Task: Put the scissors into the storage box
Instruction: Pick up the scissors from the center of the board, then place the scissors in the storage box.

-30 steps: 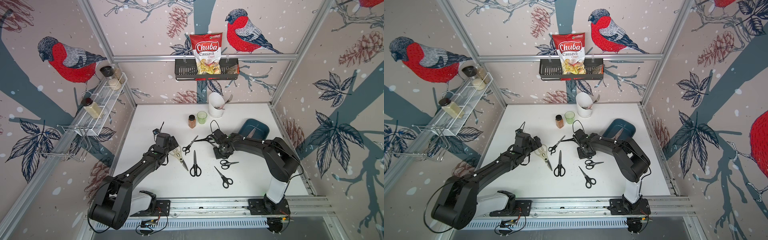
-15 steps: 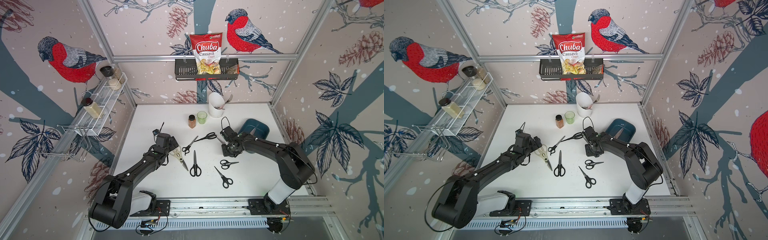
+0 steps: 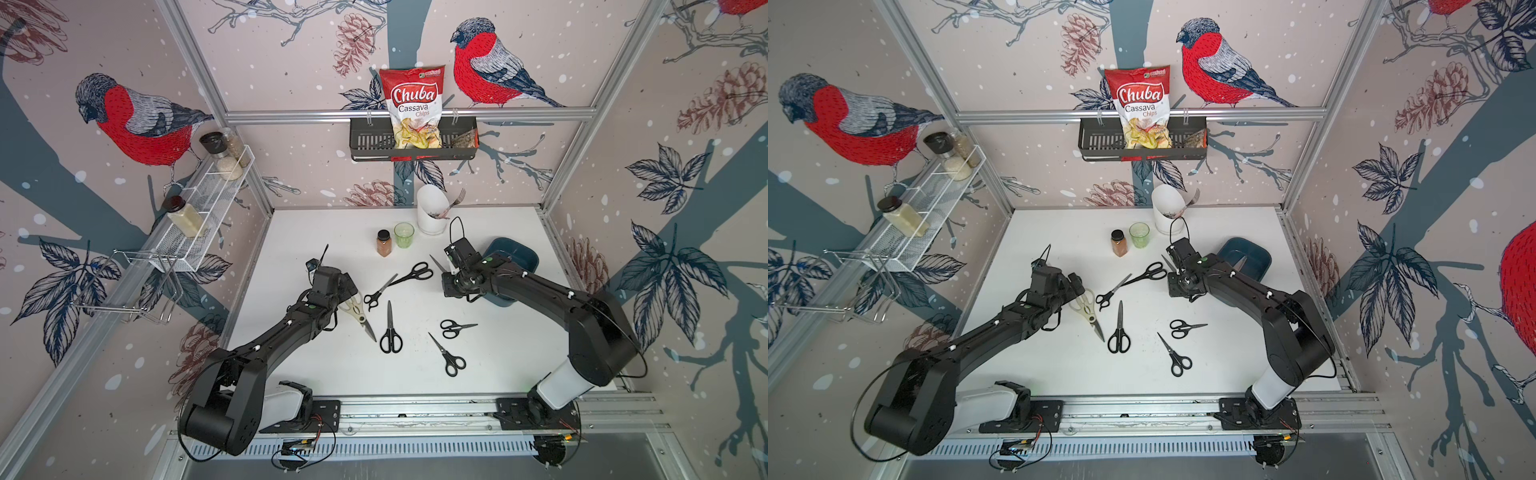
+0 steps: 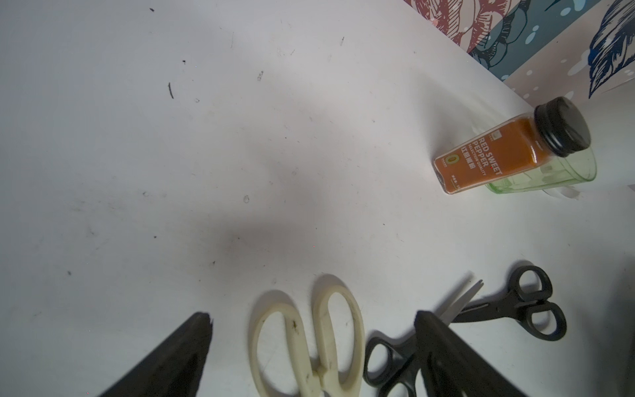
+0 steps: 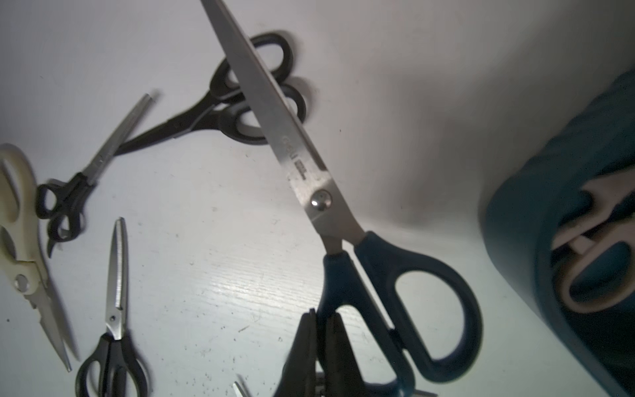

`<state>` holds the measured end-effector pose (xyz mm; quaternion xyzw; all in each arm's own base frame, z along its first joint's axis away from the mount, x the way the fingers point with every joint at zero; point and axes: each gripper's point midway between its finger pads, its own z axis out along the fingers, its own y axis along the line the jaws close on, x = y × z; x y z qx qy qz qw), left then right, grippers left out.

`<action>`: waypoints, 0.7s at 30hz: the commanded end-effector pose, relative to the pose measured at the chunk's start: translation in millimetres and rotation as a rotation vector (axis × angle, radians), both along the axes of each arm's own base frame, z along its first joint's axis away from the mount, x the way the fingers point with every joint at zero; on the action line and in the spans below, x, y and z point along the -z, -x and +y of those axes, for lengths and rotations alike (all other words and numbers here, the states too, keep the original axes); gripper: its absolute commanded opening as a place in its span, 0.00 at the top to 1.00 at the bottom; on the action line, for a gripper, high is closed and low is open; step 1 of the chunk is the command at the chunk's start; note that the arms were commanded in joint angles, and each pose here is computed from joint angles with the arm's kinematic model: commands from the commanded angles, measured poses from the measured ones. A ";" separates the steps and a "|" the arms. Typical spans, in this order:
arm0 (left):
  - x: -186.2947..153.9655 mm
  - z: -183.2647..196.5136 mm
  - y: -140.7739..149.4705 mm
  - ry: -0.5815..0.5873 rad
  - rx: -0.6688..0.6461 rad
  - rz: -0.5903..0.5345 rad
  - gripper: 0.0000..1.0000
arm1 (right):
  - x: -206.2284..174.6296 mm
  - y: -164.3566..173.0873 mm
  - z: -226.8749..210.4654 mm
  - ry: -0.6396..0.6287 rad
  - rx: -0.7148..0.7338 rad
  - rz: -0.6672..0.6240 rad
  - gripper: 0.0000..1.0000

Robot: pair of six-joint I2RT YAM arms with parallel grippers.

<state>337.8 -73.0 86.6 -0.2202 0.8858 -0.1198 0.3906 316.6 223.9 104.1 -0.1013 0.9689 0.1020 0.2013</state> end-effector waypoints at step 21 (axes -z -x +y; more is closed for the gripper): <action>1.7 -15.4 -17.8 0.017 0.062 0.002 0.04 | -19.8 -66.3 -152.5 -0.202 0.616 -0.097 1.00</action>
